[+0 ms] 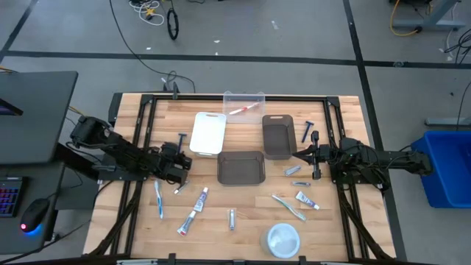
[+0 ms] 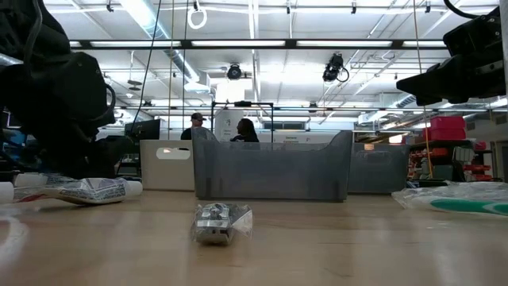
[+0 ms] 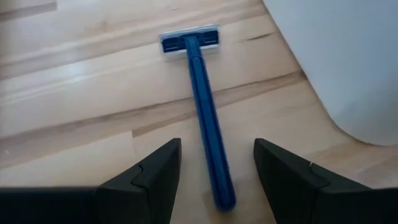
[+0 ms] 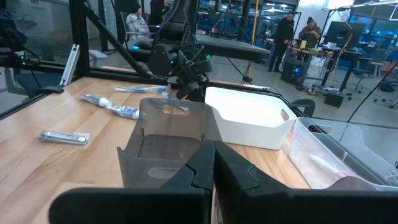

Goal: Pick & Place Travel size toiletries
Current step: Put the blue razor into the white bin

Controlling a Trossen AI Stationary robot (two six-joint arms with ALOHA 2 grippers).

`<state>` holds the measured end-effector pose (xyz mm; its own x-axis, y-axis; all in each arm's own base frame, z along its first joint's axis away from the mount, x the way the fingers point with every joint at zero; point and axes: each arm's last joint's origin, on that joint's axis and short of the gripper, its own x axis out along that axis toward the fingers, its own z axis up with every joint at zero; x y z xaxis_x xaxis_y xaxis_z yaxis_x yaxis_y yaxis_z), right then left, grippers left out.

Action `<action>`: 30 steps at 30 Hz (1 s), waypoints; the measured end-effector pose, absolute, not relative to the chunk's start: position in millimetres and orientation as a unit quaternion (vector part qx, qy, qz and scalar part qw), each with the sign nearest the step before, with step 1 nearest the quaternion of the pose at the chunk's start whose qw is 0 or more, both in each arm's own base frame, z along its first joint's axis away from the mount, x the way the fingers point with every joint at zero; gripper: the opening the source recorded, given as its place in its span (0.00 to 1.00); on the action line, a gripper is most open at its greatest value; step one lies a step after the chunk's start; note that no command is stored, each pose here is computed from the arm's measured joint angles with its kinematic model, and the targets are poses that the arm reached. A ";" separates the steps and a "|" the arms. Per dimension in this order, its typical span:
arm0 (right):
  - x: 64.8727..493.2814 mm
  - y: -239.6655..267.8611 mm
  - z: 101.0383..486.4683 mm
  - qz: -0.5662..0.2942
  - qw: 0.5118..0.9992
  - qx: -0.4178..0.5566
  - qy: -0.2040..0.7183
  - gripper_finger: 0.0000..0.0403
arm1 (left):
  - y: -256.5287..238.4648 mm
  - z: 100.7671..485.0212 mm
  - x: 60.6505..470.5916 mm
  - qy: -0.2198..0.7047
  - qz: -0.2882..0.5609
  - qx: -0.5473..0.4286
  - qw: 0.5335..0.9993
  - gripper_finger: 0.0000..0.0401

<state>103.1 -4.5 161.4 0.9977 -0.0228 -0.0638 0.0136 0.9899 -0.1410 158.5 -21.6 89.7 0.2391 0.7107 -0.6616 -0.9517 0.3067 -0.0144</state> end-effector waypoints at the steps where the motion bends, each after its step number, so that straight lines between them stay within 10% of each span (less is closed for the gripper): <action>1: 103.1 -4.5 161.3 -0.009 0.997 -0.070 0.033 0.03 | -20.7 89.7 158.6 0.282 0.551 -0.214 0.756 0.52; 30: 103.1 -4.5 161.4 -0.009 0.997 -0.070 0.033 0.03 | -14.8 89.7 161.0 0.291 0.555 -0.215 0.749 0.52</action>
